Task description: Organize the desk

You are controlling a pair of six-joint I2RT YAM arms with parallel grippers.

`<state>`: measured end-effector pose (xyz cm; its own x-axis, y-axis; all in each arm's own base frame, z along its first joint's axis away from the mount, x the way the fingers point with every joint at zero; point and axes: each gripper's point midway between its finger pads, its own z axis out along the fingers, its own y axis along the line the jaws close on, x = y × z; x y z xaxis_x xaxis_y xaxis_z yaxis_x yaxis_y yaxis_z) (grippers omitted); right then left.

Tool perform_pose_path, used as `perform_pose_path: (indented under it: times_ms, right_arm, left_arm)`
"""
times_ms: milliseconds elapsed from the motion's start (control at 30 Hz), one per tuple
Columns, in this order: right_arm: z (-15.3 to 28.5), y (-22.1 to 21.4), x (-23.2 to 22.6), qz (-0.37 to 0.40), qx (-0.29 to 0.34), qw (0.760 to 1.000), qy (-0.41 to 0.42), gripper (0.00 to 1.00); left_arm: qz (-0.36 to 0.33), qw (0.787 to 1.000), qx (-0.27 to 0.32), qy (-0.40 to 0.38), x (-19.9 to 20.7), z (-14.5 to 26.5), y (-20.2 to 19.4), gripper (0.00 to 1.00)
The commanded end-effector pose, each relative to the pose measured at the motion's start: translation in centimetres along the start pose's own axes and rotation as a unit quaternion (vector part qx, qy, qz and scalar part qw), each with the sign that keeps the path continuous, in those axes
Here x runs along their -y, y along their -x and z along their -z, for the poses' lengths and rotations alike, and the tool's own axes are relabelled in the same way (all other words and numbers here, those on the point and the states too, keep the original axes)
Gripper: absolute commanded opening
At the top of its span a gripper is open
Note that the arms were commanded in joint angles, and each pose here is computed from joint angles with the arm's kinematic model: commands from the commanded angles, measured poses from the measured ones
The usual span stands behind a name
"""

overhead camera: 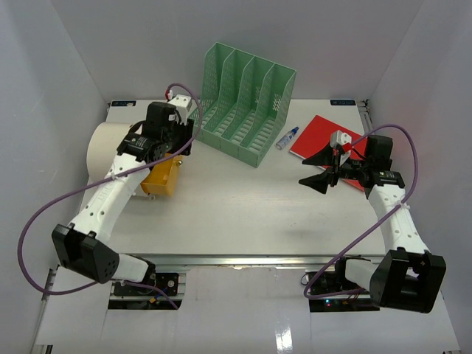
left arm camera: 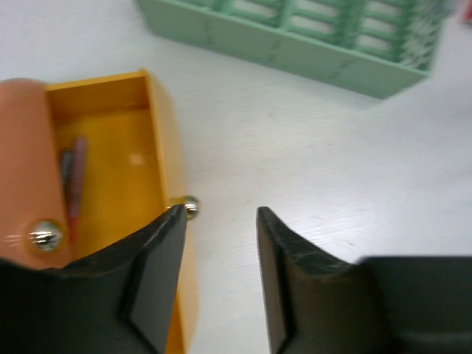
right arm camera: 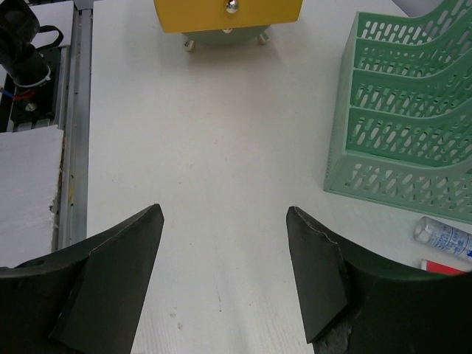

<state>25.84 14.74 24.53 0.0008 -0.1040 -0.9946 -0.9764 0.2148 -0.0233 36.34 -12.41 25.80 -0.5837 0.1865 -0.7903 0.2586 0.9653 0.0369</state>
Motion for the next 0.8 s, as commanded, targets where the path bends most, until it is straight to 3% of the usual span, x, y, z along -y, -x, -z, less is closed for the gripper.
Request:
perform_pose_path:
  times_ms: [0, 167, 333, 500, 767]
  right_arm:
    - [0.0, -0.5, 0.4, 0.000, -0.002, 1.000, -0.005, 0.74]
    - [0.2, -0.7, 0.6, -0.005, -0.002, 1.000, -0.008, 0.74]
    - [0.2, -0.8, 0.7, -0.009, -0.001, 1.000, -0.008, 0.74]
    - [0.2, -1.0, 0.9, -0.012, -0.002, 1.000, -0.009, 0.74]
    - [0.2, -0.9, 0.9, -0.010, -0.002, 1.000, -0.010, 0.74]
  left_arm:
    - [0.107, 0.982, 0.019, -0.154, 6.6, 1.6, 0.1, 0.38]
    - [0.104, 0.991, -0.033, -0.083, 6.0, -2.6, -5.2, 0.26]
    - [0.052, 0.997, -0.053, 0.005, 4.3, -5.8, -7.7, 0.28]
    - [0.013, 0.995, -0.052, 0.086, 2.0, -7.8, -8.7, 0.36]
    - [-0.031, 0.983, -0.033, 0.179, -1.6, -7.7, -8.6, 0.70]
